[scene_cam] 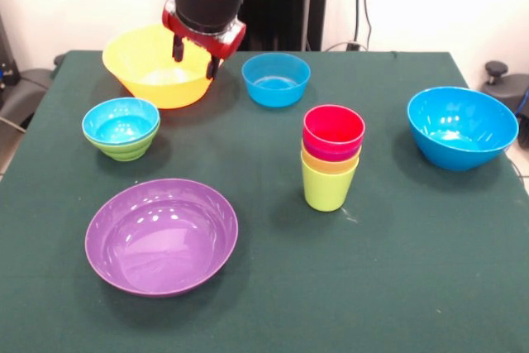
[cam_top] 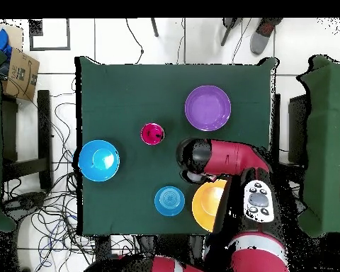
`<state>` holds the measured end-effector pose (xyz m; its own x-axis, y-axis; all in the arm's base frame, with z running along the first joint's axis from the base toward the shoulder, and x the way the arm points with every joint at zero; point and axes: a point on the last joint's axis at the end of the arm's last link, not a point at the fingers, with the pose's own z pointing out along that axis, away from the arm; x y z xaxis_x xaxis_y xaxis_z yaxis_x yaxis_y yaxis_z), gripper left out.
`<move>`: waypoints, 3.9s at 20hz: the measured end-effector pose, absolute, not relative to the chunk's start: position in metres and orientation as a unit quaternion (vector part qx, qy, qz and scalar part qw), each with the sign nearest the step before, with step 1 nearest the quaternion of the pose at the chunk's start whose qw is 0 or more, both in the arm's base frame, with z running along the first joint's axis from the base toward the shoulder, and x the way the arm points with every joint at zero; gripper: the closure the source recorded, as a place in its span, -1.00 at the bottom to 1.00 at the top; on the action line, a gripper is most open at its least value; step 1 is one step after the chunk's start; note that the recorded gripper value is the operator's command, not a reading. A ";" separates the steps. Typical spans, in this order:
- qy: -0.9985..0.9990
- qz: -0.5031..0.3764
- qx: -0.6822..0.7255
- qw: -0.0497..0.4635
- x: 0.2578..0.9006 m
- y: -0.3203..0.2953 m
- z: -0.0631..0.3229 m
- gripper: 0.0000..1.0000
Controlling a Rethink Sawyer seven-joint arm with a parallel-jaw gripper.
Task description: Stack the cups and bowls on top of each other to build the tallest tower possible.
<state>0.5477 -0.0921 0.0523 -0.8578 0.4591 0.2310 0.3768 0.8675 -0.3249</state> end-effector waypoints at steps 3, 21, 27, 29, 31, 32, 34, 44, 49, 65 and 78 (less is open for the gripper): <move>-0.952 0.136 -0.222 0.161 0.543 -0.091 0.062 -1.00; -0.951 0.124 -0.229 0.169 0.528 -0.094 0.043 -1.00; -0.956 0.115 -0.230 0.143 0.527 -0.095 0.028 -1.00; -0.957 0.111 -0.232 0.134 0.528 -0.095 0.025 -1.00; -0.958 0.106 -0.236 0.125 0.528 -0.094 0.019 -1.00; -0.958 0.106 -0.236 0.124 0.528 -0.094 0.018 -1.00; -0.959 0.104 -0.236 0.121 0.527 -0.093 0.015 -1.00; -0.958 0.103 -0.236 0.124 0.524 -0.093 0.011 -1.00; -0.957 0.101 -0.239 0.130 0.519 -0.096 0.005 -1.00; -0.958 0.095 -0.249 0.109 0.523 -0.108 0.000 -1.00; -0.958 0.093 -0.253 0.099 0.523 -0.115 -0.006 -1.00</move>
<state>0.5232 -0.1153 -0.0057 -0.8521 0.5039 0.1415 0.4672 0.8541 -0.2286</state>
